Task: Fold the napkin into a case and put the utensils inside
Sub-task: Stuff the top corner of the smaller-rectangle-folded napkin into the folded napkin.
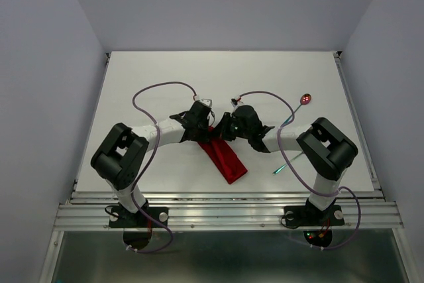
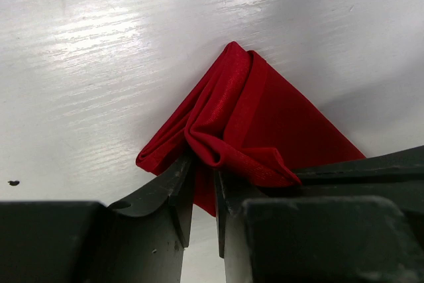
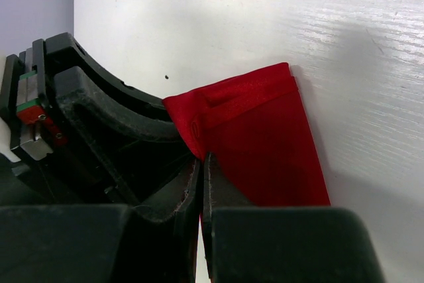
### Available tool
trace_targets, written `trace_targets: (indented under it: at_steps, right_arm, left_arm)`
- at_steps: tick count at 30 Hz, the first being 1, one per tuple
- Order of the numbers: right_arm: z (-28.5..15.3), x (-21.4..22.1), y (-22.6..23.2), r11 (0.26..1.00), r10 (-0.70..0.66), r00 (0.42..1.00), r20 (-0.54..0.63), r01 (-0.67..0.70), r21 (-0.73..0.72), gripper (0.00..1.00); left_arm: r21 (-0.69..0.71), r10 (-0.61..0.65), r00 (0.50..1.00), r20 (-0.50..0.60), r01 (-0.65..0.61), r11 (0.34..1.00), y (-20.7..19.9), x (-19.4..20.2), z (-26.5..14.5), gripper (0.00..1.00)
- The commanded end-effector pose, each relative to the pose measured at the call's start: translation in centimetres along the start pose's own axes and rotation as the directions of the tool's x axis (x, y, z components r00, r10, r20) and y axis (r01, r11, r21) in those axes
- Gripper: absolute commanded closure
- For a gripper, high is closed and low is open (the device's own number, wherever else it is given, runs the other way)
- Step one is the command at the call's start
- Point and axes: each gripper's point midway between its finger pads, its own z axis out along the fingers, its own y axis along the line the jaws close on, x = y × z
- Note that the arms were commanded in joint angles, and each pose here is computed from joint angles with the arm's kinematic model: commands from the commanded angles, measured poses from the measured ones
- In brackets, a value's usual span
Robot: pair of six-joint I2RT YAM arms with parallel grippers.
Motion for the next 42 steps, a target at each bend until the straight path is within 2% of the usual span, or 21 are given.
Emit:
trace_targets:
  at_steps: [1,4,8,15,18,20,21,24,32,42]
  right_arm:
    - [-0.5,-2.0,2.1,0.997,-0.016,0.998,0.054,0.02,-0.079,0.99]
    - [-0.6,-2.1,2.3,0.996,-0.014,0.998,0.057,0.019,-0.083,0.99]
    - [-0.6,-2.1,2.3,0.996,-0.015,0.998,0.055,0.02,-0.084,0.99]
    - [-0.7,-2.2,2.4,0.996,-0.016,0.998,0.06,0.021,-0.084,0.99]
    - [-0.7,-2.2,2.5,0.996,-0.017,0.998,0.062,0.022,-0.086,0.99]
    - [-0.8,-2.3,2.6,0.996,-0.02,0.998,0.066,0.026,-0.089,0.99]
    - [-0.8,-2.4,2.7,0.996,-0.022,0.998,0.067,0.028,-0.09,0.99]
    - [-0.9,-2.5,2.8,0.995,-0.026,0.997,0.069,0.032,-0.092,0.99]
    - [-1.3,-2.2,3.0,0.994,-0.055,0.997,0.057,0.06,-0.096,0.99]
    - [-1.2,-1.1,0.9,0.991,-0.137,0.99,-0.036,0.137,0.006,0.99]
  left_arm:
    - [-0.015,0.023,0.999,0.031,-0.022,1.0,-0.3,-1.2,0.3,0.72]
    - [-0.018,0.031,0.999,0.02,-0.031,0.999,-0.3,-0.9,0.6,0.71]
    - [-0.021,0.04,0.999,0.01,-0.04,0.999,-0.5,-0.5,0.8,0.63]
    - [-0.038,0.048,0.999,-0.007,-0.048,0.998,-0.2,0.1,1.3,0.62]
    - [-0.057,0.051,0.999,-0.014,-0.052,0.997,0.0,0.4,1.5,0.7]
    - [-0.065,0.054,0.998,-0.02,-0.055,0.996,0.1,0.5,1.6,0.83]
    - [-0.065,0.057,0.998,-0.022,-0.058,0.996,0.0,0.5,1.6,0.85]
    - [-0.073,0.056,0.998,-0.029,-0.058,0.996,0.1,0.5,1.7,1.0]
    - [-0.071,0.043,0.999,-0.015,-0.044,0.996,0.0,0.1,0.8,1.0]
    - [0.071,-0.01,1.0,0.023,0.008,0.997,-2.1,-1.4,-1.7,1.0]
